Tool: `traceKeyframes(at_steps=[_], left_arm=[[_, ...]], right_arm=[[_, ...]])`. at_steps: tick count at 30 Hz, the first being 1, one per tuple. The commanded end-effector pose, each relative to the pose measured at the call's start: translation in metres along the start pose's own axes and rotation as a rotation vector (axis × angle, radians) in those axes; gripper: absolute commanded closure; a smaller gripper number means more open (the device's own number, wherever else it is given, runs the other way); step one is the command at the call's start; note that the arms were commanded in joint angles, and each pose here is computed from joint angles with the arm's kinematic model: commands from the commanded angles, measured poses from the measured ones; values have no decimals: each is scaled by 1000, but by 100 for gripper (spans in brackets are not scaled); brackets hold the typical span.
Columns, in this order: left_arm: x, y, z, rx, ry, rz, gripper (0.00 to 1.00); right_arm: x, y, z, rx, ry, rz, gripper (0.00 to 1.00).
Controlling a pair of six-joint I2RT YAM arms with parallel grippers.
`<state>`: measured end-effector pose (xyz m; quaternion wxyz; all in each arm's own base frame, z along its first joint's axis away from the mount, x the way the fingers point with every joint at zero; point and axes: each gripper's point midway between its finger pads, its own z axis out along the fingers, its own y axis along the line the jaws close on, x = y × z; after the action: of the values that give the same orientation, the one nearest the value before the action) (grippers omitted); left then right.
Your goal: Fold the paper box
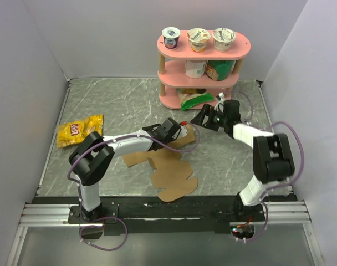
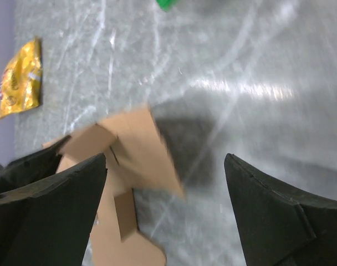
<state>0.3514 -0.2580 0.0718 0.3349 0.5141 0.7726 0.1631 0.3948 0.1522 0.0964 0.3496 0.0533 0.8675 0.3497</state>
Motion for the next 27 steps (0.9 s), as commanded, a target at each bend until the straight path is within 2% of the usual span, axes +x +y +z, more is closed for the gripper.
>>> traceKeyframes(at_steps=[1,9,14,17,18,21,23,27], left_arm=[[-22,-3,-11,63,-88,-64,99],[-29,-4,-15,89,-123,-96,99],[-30,-8,-17,115,-129,-97,99],[-30,-8,-16,119,-122,-102,99],[-32,-7,-17,122,-130,-104,99],[-31,-10,-18,138,-120,-97,99],[-30,-12,-18,154,-113,-100,99],[-29,-18,-15,180,-86,-93,99]], right_arm=[[-5,17,19,-126,98,-61,9],[40,18,22,-202,225,-42,9],[54,37,15,-348,264,-37,15],[64,33,13,-295,277,-67,22],[67,35,12,-289,278,-89,33],[69,42,9,-290,257,-138,53],[71,46,8,-269,241,-180,59],[76,71,-7,-248,183,-316,59]])
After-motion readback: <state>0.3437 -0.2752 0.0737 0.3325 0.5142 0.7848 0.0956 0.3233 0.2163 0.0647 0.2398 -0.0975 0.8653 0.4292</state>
